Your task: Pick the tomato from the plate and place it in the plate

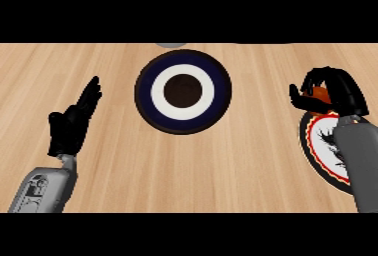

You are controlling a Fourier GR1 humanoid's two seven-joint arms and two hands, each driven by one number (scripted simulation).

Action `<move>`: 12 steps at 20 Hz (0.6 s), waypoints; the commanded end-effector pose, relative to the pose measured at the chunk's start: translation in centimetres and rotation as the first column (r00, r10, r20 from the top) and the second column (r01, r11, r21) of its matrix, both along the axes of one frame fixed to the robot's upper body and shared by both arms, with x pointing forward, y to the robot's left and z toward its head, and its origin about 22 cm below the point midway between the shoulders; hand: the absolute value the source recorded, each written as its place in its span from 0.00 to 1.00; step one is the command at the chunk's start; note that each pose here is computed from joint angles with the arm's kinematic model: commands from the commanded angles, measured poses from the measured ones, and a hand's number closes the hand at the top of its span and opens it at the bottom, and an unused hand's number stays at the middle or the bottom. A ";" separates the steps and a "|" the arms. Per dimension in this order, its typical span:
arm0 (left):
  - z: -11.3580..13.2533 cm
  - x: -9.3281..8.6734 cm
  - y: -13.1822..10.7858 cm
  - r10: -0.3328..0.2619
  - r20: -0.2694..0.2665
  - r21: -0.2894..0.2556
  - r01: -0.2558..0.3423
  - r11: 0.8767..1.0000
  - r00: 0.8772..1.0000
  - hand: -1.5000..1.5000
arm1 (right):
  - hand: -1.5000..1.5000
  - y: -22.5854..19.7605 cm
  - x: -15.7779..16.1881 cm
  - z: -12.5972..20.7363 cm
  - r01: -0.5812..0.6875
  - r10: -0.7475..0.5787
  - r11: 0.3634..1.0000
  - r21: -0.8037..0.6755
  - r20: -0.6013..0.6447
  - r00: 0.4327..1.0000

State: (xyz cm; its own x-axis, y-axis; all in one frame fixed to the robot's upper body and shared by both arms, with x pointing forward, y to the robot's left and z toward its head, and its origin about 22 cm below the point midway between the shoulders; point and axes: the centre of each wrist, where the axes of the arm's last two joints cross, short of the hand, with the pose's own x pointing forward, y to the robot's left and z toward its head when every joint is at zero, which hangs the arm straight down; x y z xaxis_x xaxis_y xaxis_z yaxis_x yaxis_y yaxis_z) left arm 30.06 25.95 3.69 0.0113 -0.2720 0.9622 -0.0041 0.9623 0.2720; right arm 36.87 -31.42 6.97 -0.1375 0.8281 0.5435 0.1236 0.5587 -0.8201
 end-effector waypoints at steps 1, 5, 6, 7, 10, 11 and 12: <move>0.3 0.7 -0.7 -0.008 0.007 -0.001 0.008 1.000 1.000 0.50 | 1.00 2.9 0.3 3.7 -0.101 0.089 0.992 0.073 0.151 0.985; 0.4 0.0 -1.0 -0.003 0.007 -0.001 0.003 1.000 1.000 0.50 | 1.00 6.7 0.5 3.8 -0.162 0.151 0.980 0.113 0.096 0.984; -0.7 -0.7 -1.4 -0.017 0.026 -0.004 0.017 1.000 1.000 0.50 | 1.00 8.5 1.1 5.5 -0.185 0.177 0.971 0.153 0.069 0.982; 1.0 0.3 0.0 -0.011 0.005 0.006 0.011 1.000 1.000 0.50 | 1.00 9.2 2.2 6.7 -0.176 0.167 0.973 0.147 0.066 0.984; 0.7 -0.6 -0.5 -0.037 0.002 0.011 0.037 0.999 0.999 0.50 | 1.00 11.8 3.8 6.9 -0.192 0.191 0.965 0.178 0.020 0.981; -0.6 -1.1 -1.2 -0.029 0.022 0.012 0.029 1.000 0.999 0.50 | 1.00 13.1 4.8 6.9 -0.182 0.184 0.967 0.179 0.003 0.983; 0.5 0.9 0.3 -0.013 0.001 -0.006 0.013 1.000 1.000 0.50 | 1.00 13.9 4.2 7.6 -0.212 0.217 0.959 0.186 -0.004 0.976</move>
State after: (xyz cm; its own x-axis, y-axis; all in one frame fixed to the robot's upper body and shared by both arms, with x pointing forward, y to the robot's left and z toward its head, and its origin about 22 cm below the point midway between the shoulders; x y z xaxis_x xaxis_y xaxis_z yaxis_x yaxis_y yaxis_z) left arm 30.08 25.29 3.72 -0.0001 -0.2723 0.9622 0.0097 0.9622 0.2723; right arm 40.08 -20.94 13.10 -0.2840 0.6883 0.6675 0.0225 0.7008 -0.7130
